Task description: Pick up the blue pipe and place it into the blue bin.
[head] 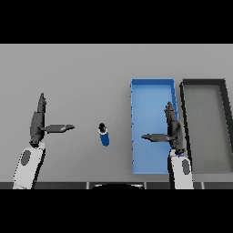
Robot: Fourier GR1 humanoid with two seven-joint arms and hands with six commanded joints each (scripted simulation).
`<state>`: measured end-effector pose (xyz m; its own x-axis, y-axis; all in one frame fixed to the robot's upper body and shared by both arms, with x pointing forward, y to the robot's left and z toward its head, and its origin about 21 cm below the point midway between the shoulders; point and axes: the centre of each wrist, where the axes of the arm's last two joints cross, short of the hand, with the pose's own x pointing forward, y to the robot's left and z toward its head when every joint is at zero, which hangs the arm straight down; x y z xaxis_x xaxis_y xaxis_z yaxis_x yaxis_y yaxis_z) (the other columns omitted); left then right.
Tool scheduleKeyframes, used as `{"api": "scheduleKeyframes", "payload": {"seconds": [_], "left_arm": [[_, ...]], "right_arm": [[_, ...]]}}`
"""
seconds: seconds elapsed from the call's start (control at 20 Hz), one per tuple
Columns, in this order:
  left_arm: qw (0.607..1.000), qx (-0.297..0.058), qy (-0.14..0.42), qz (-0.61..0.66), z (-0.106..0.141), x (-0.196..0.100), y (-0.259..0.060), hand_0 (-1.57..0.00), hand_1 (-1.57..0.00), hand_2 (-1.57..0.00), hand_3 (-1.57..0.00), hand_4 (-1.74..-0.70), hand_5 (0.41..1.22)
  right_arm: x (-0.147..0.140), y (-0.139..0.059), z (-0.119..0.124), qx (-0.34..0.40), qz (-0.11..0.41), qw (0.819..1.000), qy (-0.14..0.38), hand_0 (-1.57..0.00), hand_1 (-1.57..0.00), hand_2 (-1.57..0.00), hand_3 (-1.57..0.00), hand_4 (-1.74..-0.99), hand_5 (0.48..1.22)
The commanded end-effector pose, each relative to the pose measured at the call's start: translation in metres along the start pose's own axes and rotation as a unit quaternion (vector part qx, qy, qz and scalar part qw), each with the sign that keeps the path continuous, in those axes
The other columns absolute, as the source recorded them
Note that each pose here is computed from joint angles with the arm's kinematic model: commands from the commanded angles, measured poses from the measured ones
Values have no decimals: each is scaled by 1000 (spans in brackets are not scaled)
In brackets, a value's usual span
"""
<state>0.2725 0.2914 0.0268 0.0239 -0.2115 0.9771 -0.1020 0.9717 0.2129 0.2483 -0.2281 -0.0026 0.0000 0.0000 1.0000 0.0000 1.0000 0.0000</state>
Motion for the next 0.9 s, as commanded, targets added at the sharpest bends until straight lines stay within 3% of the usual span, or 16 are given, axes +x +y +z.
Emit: {"api": "scheduleKeyframes", "payload": {"seconds": [0.0, 0.25, 0.3, 0.4, 0.65, 0.85], "left_arm": [[1000, 0, -3, 0, 0, 0, -1, 1, 1, 1, 1, -967, 594], [1000, -1, -11, 0, 3, 4, -9, 1, 1, 1, 1, -967, 594], [996, -74, -30, -40, 4, 6, 2, 1, 1, 1, 1, -967, 594], [986, -148, -35, -73, 5, 6, 21, 1, 1, 1, 1, -970, 596], [974, -204, -47, -86, 7, 5, 25, 1, 1, 1, 1, -965, 593], [954, -281, -67, -84, 26, 17, 19, 1, 1, 1, 1, -984, 578]], "right_arm": [[0, -1, 0, -1, 0, 1000, 0, 1, 1, 1, 1, -1210, 594], [-1, -10, 3, -2, 1, 1000, -1, 1, 1, 1, 1, -1210, 594], [7, -21, 6, 26, 75, 996, -32, 1, 1, 1, 1, -1210, 594], [12, -25, 12, 62, 149, 985, -53, 1, 1, 1, 1, -1198, 589], [19, -22, 18, 79, 180, 979, -52, 1, 1, 1, 1, -1187, 585], [22, -21, 19, 82, 166, 981, -57, 1, 1, 1, 1, -1194, 579]]}}
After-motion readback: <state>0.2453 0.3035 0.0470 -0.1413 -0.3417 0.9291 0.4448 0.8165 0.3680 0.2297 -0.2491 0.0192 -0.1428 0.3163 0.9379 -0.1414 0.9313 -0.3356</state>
